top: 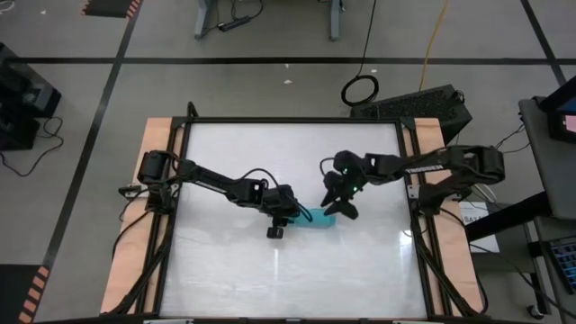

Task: Roll towel
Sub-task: Roll the blue microfiber towel, then return to Home Position

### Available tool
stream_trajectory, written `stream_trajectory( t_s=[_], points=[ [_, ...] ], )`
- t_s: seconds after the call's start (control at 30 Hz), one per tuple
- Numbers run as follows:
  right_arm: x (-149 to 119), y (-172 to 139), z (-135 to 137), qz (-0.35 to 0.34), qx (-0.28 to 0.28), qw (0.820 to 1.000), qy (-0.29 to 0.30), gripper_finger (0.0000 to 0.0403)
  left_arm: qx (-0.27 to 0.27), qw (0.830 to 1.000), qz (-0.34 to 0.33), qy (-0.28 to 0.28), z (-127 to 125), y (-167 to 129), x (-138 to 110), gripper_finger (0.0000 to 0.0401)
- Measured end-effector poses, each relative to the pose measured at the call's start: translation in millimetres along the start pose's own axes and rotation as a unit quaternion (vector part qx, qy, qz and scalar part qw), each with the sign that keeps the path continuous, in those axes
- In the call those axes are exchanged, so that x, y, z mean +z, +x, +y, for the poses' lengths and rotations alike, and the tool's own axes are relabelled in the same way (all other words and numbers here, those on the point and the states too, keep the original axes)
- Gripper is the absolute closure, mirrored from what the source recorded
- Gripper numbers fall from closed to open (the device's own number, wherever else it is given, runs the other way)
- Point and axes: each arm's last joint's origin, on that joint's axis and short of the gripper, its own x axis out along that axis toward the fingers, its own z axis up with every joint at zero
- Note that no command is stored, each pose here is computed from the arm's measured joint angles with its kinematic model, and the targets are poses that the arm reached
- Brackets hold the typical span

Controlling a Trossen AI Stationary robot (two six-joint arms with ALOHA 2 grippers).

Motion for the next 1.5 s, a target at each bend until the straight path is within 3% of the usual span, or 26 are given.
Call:
stream_trajectory(
  t_s=[0.3,0.57,0.77,1.0,1.17,1.5],
  points=[
    [-14,22,3,0.059,-0.030,0.997,-0.029,0.0276,0.000,1.000,0.002,-0.001,0,0,0,0.0273],
    [-33,37,-9,0.134,-0.104,0.986,0.001,0.0301,0.000,1.000,0.002,-0.004,0,0,0,0.0273],
    [-39,45,-16,0.153,-0.114,0.981,0.028,0.0312,0.000,1.000,0.002,-0.012,0,0,0,0.0273],
    [-38,43,-13,0.147,-0.099,0.983,0.051,0.0312,-0.010,1.000,0.002,-0.013,-1,0,0,0.0273],
    [-28,27,1,0.112,-0.079,0.989,0.058,0.0308,-0.036,0.999,-0.009,-0.026,-2,-6,14,0.0273],
    [-7,-27,41,0.011,-0.053,0.998,0.036,0.0242,-0.039,0.999,0.016,-0.014,-4,-56,49,0.0273]
  ],
)
